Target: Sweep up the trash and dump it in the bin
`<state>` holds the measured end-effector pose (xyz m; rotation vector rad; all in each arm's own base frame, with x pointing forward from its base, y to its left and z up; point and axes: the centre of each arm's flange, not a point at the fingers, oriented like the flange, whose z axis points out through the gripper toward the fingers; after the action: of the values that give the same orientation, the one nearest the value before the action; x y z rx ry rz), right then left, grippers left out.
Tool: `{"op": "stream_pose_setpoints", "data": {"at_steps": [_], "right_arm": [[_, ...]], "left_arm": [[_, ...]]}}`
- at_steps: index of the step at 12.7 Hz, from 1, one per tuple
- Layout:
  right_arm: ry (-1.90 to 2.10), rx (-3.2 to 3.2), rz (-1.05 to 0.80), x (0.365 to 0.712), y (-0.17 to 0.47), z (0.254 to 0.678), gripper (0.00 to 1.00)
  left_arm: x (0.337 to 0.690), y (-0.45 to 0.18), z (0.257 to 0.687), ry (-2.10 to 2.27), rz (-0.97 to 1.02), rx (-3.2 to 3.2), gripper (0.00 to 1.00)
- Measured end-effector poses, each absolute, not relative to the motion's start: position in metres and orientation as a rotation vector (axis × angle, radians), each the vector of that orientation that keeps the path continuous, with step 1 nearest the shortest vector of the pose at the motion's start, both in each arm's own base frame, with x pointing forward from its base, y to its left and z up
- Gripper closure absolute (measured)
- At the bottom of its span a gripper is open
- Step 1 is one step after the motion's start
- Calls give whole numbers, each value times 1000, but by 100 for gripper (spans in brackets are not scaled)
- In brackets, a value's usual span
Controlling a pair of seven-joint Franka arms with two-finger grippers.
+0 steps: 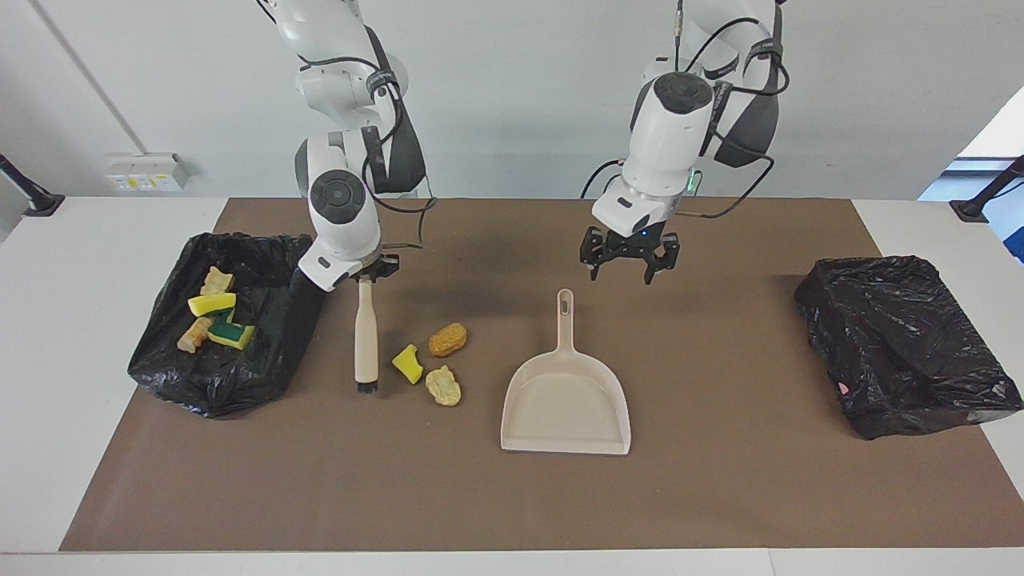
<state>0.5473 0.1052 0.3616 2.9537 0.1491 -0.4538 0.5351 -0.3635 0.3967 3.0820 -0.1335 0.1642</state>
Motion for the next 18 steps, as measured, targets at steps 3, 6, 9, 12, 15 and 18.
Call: {"op": "stream_pose_setpoints", "data": {"at_steps": [3, 6, 9, 12, 15, 18], "right_arm": [[218, 2932, -487, 542, 132, 345, 73], [233, 2925, -492, 539, 144, 342, 73], [203, 2926, -490, 540, 142, 342, 73], [76, 2941, -484, 537, 153, 342, 73], [-48, 2995, -469, 532, 182, 344, 73], [-103, 3044, -468, 527, 207, 347, 73]], "left_arm": [[539, -366, 382, -130, 171, 3079, 0], [540, -373, 364, -143, 171, 3076, 10], [540, -373, 359, -146, 162, 3082, 33], [541, -372, 359, -149, 164, 3084, 69], [547, -360, 362, -305, 148, 3098, 69], [558, -318, 388, -773, 61, 3068, 69]]}}
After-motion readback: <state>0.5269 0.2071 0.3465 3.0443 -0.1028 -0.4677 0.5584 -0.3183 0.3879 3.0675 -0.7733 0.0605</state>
